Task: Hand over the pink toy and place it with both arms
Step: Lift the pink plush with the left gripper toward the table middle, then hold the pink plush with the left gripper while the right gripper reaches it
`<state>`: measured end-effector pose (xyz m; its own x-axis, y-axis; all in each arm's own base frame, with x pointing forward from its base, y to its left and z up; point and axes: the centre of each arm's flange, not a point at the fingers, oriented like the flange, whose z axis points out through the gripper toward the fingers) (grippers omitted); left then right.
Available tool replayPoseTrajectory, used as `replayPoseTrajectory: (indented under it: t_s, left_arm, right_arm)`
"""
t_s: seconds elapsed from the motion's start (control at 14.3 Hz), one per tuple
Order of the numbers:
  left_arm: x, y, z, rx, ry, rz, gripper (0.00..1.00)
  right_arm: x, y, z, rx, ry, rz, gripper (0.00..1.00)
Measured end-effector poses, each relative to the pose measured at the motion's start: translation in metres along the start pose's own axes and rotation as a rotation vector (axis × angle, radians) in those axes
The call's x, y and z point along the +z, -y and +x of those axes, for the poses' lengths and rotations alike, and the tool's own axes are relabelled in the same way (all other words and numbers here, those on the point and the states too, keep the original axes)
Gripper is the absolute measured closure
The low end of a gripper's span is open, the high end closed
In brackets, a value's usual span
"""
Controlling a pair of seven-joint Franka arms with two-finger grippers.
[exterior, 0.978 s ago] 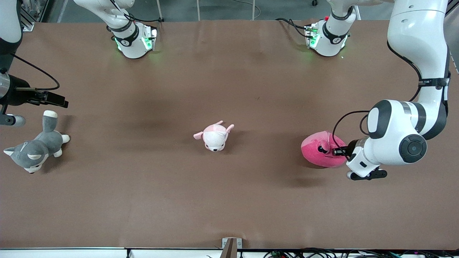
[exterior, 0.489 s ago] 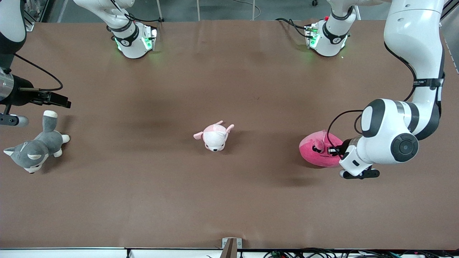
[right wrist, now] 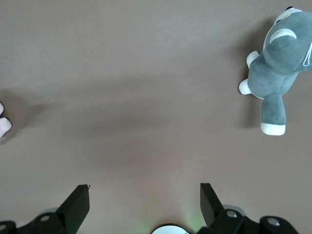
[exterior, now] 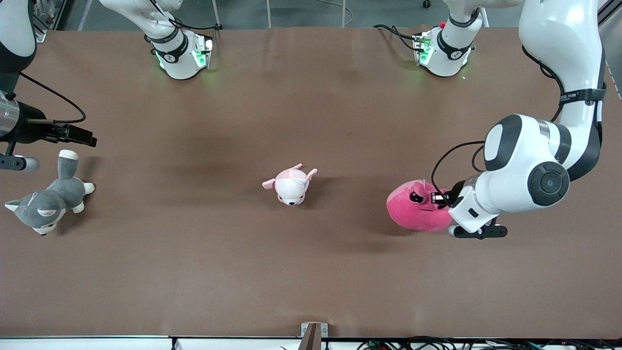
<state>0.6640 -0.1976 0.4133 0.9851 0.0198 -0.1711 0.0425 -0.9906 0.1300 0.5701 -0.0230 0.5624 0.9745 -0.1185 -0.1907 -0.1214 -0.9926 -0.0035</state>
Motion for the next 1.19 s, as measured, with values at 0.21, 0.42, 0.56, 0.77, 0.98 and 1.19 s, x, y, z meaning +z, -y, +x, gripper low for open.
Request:
replayPoseTrajectory:
  t_s: [0.21, 0.42, 0.56, 0.77, 0.98, 1.19]
  left_arm:
    - [-0.024, -0.069, -0.021, -0.013, -0.036, -0.047, 0.88]
    - [-0.042, -0.135, -0.049, -0.016, -0.067, -0.103, 0.88]
    - [-0.053, -0.171, -0.065, -0.022, -0.088, -0.162, 0.88]
    - [-0.079, -0.206, -0.082, -0.035, -0.109, -0.303, 0.88]
    - [-0.095, -0.237, -0.100, -0.025, -0.155, -0.398, 0.88]
    - [-0.090, -0.288, -0.131, -0.033, -0.190, -0.466, 0.88]
  right_arm:
    - [-0.002, 0.001, 0.002, -0.001, -0.021, 0.002, 0.00]
    - [-0.005, 0.014, 0.005, -0.013, -0.055, 0.029, 0.00]
    - [-0.007, 0.030, 0.006, 0.019, -0.078, 0.066, 0.00]
    - [-0.009, 0.075, 0.005, 0.092, -0.114, 0.101, 0.00]
    - [-0.007, 0.128, 0.001, 0.166, -0.139, 0.147, 0.00]
    - [-0.004, 0.179, -0.010, 0.234, -0.147, 0.182, 0.00]
